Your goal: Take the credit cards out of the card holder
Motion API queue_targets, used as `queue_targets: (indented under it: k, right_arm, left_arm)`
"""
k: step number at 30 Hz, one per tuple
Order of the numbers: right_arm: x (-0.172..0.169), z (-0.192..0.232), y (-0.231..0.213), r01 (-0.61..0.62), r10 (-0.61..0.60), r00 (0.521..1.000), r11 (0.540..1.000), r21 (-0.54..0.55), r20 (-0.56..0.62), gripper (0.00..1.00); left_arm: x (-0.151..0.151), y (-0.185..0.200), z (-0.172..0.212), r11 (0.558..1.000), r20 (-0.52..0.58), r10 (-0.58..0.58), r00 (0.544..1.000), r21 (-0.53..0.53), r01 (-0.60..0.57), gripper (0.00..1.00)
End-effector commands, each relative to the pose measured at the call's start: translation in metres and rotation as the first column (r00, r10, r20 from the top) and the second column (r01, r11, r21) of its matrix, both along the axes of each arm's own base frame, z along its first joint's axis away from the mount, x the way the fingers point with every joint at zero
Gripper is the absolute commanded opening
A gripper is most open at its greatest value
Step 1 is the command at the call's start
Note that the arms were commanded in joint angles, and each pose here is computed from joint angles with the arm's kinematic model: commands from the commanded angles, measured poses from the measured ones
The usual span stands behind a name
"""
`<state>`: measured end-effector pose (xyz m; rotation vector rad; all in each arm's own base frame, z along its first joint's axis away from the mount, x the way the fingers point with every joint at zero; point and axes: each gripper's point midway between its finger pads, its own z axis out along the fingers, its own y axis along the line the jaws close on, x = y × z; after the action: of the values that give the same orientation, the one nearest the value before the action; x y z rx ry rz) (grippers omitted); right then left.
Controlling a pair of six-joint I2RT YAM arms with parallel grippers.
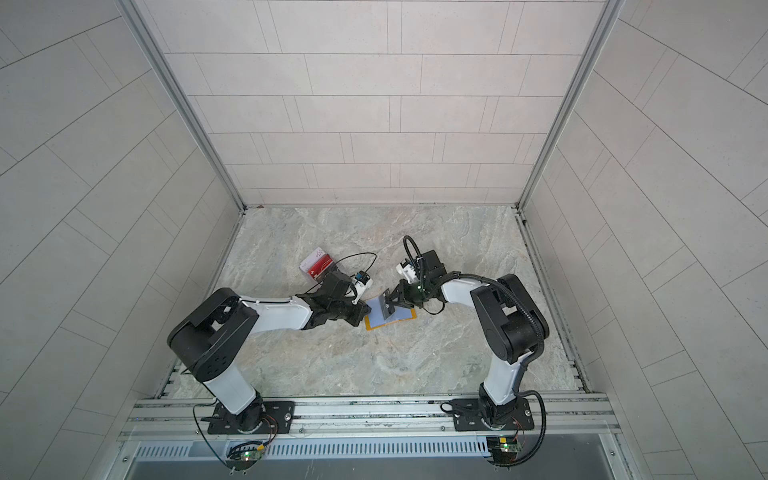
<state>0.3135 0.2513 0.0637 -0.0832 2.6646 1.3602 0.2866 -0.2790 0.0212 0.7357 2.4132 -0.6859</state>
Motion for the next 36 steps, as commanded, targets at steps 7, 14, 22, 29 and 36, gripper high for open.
queue_targets:
  k: [7,14,22,29,36]
  right_arm:
    - [0.003,0.015,-0.01,-0.001,0.002,0.999,1.0,-0.03,0.046,0.07]
    - [0.0,0.013,-0.022,-0.005,0.011,0.998,0.994,-0.111,0.059,0.04]
    - [-0.004,0.021,-0.031,-0.01,0.026,0.995,0.984,-0.177,0.093,0.02]
    - [-0.006,0.031,-0.037,-0.019,0.047,0.991,0.978,-0.209,0.129,0.02]
    - [-0.009,0.045,-0.036,-0.044,0.08,0.981,0.979,-0.2,0.177,0.01]
  left_arm:
    - [-0.014,0.016,-0.028,0.995,-0.07,0.014,0.997,0.099,-0.007,0.0]
    - [-0.013,0.017,-0.023,0.995,-0.053,0.015,0.998,0.098,-0.01,0.01]
    - [-0.007,0.014,-0.013,0.996,-0.028,0.017,0.999,0.089,-0.015,0.08]
    - [0.001,0.013,0.007,0.997,0.024,0.035,0.999,0.066,-0.037,0.25]
    - [0.007,0.011,0.039,0.999,0.088,0.03,0.996,0.04,-0.033,0.39]
